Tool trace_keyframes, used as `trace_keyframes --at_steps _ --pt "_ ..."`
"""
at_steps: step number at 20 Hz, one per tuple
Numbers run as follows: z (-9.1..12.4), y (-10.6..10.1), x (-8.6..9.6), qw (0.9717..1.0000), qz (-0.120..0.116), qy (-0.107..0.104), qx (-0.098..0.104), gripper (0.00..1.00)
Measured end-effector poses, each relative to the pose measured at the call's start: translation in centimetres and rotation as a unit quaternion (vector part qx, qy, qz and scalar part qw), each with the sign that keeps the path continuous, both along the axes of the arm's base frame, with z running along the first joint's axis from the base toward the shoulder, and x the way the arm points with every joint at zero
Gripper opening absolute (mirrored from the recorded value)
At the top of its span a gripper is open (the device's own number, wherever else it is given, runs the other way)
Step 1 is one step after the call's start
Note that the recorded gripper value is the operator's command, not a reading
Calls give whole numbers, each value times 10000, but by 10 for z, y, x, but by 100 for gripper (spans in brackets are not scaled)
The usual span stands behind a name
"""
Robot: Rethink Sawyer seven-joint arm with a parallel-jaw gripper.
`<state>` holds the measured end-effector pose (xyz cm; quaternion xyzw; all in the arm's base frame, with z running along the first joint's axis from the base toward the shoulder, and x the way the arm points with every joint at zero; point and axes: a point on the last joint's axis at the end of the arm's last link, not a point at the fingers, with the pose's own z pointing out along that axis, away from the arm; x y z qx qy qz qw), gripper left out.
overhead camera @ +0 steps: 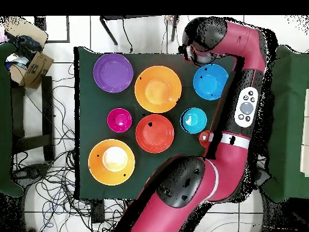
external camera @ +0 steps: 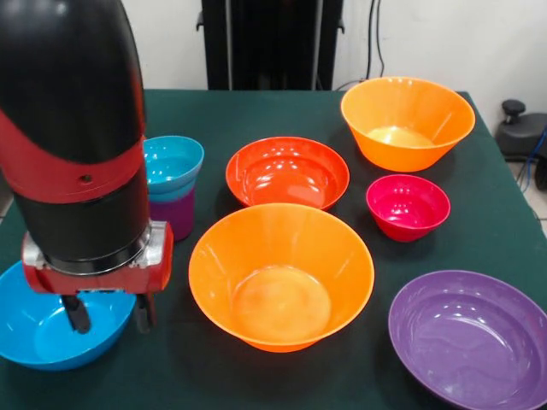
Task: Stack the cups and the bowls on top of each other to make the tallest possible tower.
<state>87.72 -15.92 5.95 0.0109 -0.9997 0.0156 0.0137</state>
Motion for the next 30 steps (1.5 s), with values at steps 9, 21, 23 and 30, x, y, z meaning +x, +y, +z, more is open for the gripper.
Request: trace_keyframes --at_steps 9,21,23,30 --pt "-22 -8 3 9999 70 -48 -91 100" --pt "-41 -3 -3 9999 89 65 -20 100" --pt "-42 -4 -3 9999 92 72 -19 100" --pt "-52 -12 -15 9996 134 240 -34 100"
